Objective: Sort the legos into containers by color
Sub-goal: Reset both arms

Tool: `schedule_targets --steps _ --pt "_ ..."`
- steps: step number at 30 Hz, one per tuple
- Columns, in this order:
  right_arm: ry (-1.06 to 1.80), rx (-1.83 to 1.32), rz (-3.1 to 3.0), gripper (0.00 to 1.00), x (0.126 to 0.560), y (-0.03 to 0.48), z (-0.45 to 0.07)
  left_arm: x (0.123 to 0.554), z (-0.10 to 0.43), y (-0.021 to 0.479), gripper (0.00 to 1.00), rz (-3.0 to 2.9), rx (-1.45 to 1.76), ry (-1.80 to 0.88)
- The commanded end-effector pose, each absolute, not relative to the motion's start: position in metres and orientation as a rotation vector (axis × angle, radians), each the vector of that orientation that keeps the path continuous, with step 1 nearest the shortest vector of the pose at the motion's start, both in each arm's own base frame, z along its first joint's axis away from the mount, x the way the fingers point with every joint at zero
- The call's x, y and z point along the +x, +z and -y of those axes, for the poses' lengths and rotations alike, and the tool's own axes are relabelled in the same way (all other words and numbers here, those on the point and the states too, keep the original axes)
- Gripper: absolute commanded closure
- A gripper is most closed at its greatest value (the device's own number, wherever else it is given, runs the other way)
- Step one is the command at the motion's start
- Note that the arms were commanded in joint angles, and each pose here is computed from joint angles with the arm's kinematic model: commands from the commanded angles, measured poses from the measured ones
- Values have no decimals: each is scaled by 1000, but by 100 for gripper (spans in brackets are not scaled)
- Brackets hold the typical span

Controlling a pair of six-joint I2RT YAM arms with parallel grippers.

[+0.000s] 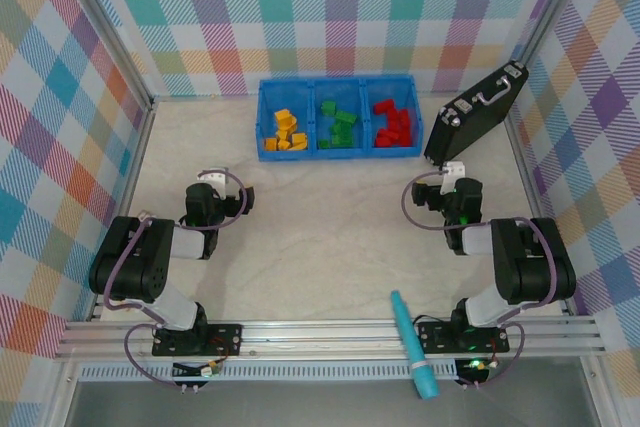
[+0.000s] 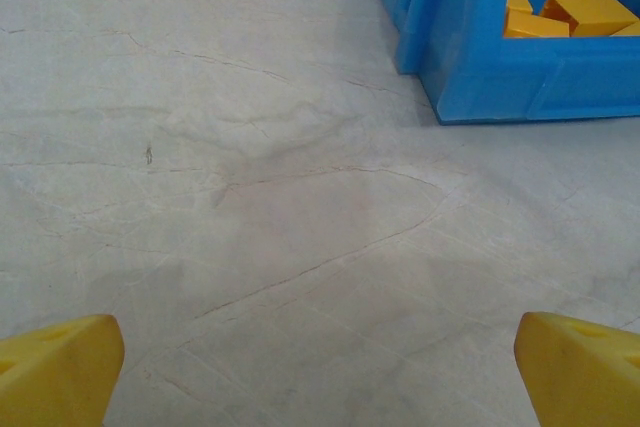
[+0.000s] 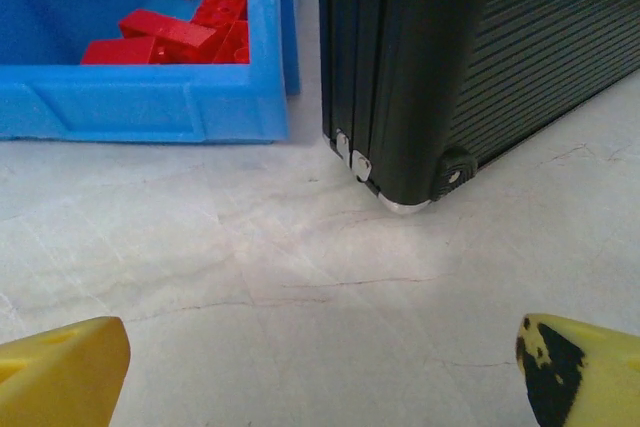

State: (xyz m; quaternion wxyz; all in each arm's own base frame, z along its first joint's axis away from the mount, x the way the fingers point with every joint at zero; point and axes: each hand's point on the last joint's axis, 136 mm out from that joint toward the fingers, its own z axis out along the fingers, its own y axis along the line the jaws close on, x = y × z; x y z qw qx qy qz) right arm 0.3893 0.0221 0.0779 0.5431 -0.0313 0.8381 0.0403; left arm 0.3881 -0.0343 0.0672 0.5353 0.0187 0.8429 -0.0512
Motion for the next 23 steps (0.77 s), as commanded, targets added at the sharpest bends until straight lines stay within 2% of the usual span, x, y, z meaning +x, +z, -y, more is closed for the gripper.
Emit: schedule_targets --steps 1,23 --pt "160 -57 -1958 1 398 90 -25 397 34 83 0 -1950 57 -129" --pt "154 -61 -1953 1 397 92 -25 397 34 83 0 -1951 55 -129"
